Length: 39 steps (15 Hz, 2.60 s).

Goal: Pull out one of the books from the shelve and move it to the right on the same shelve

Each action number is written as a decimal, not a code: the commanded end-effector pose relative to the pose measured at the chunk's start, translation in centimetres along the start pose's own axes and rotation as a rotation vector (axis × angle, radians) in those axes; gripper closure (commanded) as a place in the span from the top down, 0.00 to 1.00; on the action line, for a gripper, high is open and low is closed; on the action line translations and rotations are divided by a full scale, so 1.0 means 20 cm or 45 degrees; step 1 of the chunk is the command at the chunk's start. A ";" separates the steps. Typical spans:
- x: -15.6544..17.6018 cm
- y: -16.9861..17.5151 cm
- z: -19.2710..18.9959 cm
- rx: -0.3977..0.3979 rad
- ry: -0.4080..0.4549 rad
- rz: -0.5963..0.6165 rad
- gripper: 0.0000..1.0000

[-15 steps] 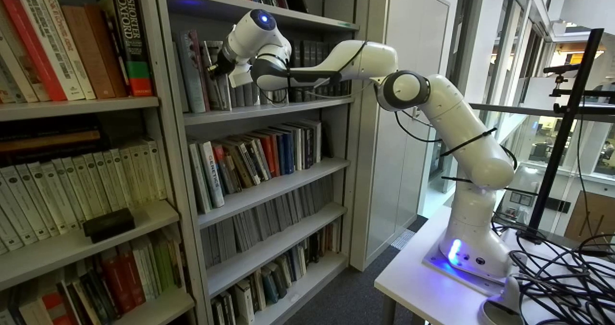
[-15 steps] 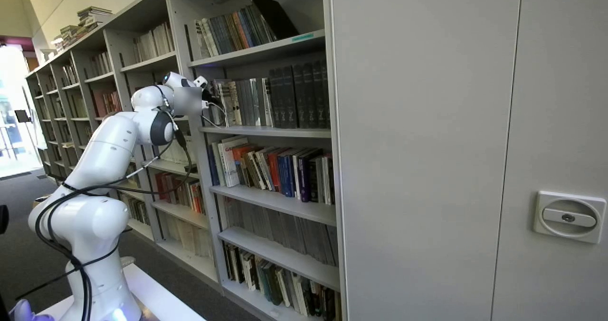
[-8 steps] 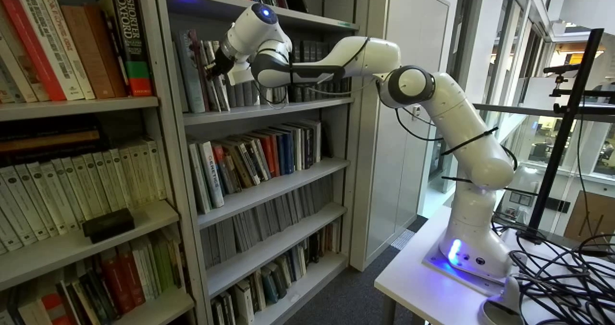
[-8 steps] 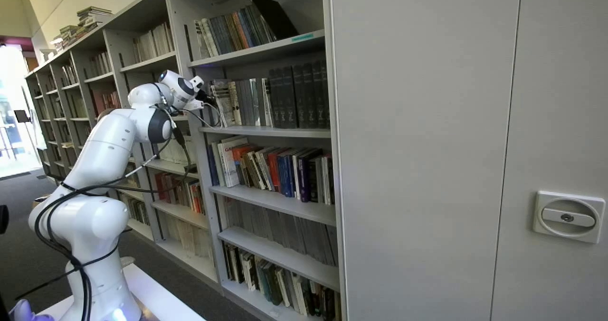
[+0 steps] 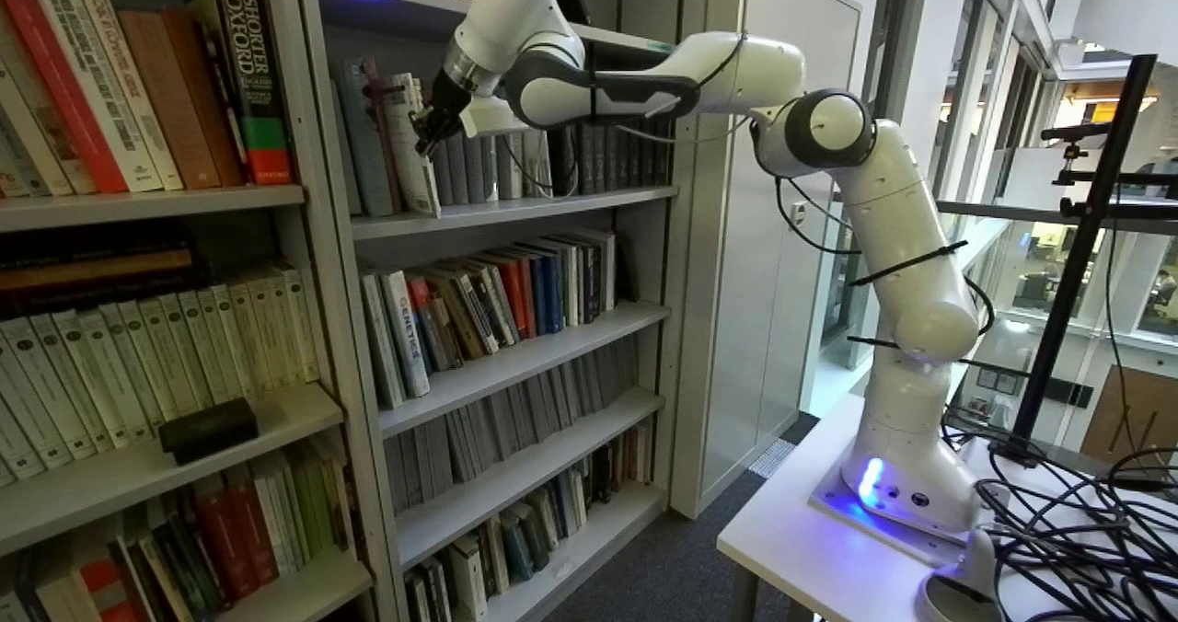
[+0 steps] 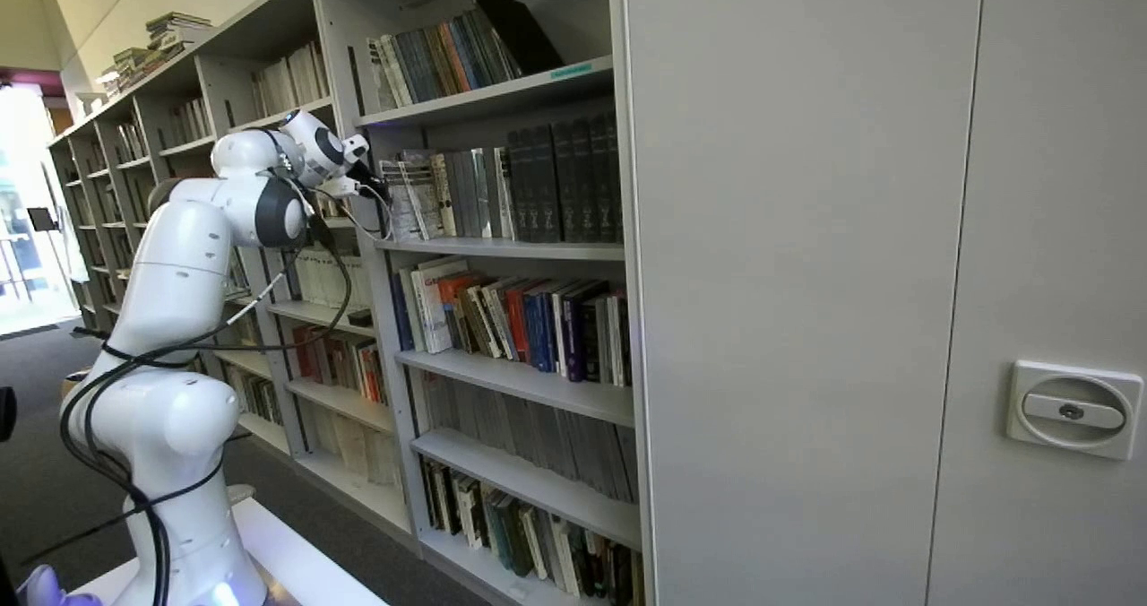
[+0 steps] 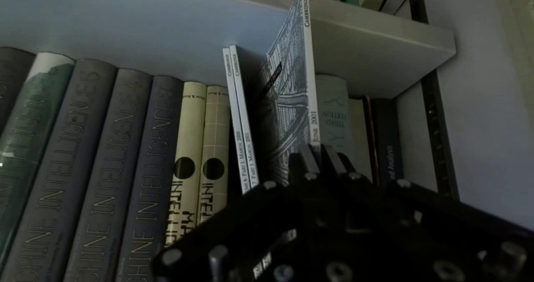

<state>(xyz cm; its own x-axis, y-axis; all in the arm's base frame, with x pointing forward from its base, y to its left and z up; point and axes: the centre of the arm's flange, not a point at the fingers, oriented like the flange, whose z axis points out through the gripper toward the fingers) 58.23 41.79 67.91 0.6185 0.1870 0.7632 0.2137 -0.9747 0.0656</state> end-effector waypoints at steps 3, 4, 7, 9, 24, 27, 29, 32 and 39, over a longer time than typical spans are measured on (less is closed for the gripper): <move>-0.22 0.16 -0.21 -0.068 -0.110 -0.004 0.02; -0.23 0.17 -0.22 -0.070 -0.117 0.000 0.02; -0.25 0.19 -0.26 -0.072 -0.132 0.006 0.02; -0.27 0.20 -0.28 -0.081 -0.139 0.019 0.02; -0.30 0.43 -0.42 -0.291 -0.138 0.255 0.02; -0.29 0.47 -0.43 -0.325 -0.145 0.300 0.02; -0.29 0.50 -0.42 -0.348 -0.151 0.321 0.02; -0.28 0.54 -0.41 -0.391 -0.160 0.369 0.02; -0.25 0.66 -0.39 -0.485 -0.140 0.472 0.02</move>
<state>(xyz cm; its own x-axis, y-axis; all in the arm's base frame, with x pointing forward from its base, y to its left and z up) 52.84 28.45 69.16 0.7119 -0.1567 0.6845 -0.2522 -0.9668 0.0409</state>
